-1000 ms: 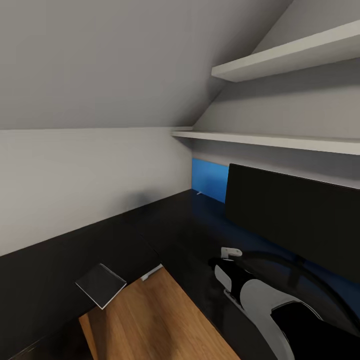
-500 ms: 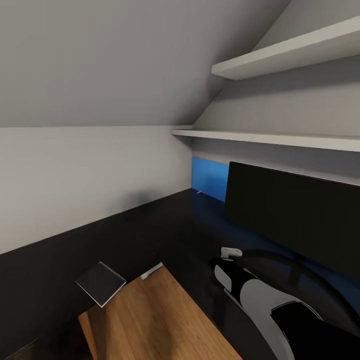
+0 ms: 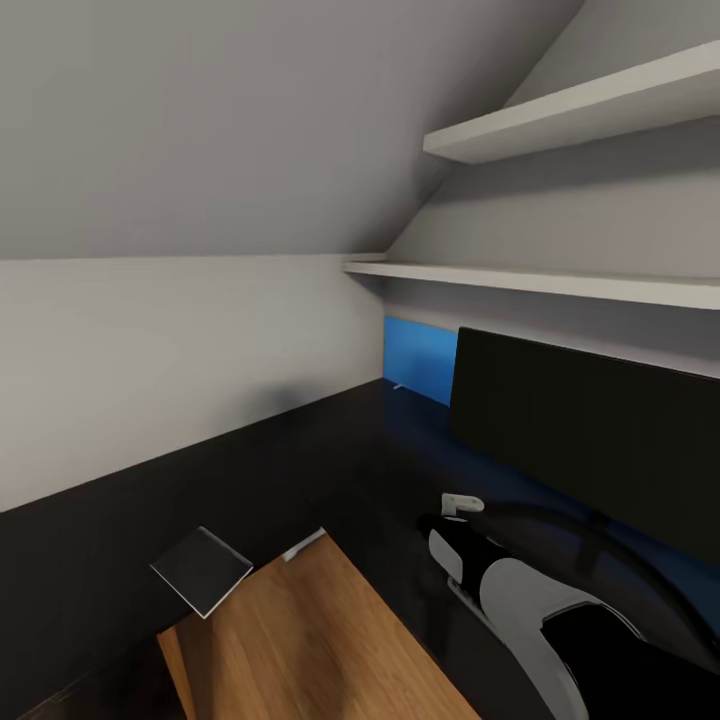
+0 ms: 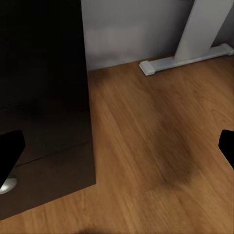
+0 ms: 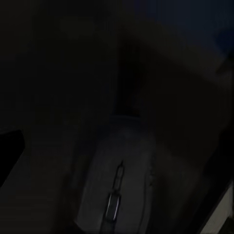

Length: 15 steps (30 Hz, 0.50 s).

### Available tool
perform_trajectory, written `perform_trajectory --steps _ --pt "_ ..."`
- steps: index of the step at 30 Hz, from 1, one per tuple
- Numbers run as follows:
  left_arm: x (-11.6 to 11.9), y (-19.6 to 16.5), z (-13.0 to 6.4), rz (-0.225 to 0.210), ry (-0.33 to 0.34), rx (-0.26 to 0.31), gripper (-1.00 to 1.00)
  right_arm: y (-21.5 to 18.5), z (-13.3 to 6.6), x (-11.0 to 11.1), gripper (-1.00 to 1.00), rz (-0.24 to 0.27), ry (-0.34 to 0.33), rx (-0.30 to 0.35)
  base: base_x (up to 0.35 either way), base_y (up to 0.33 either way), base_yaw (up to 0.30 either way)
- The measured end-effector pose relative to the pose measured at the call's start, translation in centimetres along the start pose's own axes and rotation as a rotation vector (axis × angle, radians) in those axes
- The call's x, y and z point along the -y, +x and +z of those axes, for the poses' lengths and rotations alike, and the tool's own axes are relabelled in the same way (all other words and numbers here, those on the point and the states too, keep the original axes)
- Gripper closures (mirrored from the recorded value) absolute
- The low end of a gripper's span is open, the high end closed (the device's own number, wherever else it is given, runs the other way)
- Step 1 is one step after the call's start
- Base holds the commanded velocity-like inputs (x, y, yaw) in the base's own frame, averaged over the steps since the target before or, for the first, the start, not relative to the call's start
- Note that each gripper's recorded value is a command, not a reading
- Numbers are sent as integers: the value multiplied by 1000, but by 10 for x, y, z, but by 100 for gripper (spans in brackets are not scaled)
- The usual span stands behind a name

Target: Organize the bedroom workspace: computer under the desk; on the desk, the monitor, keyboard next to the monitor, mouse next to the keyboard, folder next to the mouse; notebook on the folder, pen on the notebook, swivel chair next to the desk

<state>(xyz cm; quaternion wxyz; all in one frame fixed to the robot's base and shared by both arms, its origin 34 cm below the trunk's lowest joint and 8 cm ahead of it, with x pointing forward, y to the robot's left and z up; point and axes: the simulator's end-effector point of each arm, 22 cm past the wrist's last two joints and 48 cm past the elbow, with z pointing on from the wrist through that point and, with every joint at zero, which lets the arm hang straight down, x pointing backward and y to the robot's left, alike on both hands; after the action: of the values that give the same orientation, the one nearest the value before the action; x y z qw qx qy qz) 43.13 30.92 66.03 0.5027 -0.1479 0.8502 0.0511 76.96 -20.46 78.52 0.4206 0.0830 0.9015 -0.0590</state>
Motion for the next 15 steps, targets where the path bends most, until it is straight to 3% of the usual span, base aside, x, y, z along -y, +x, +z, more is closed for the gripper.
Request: perform_trajectory --steps 11,15 --pt "0 -9 -6 0 -1 -4 -100 -24 -10 -8 -100 15 -20 36 0 0 0" --pt "0 -7 -6 2 -2 -7 -100 -38 -20 -37 -100 31 -62 66 0 0 50"
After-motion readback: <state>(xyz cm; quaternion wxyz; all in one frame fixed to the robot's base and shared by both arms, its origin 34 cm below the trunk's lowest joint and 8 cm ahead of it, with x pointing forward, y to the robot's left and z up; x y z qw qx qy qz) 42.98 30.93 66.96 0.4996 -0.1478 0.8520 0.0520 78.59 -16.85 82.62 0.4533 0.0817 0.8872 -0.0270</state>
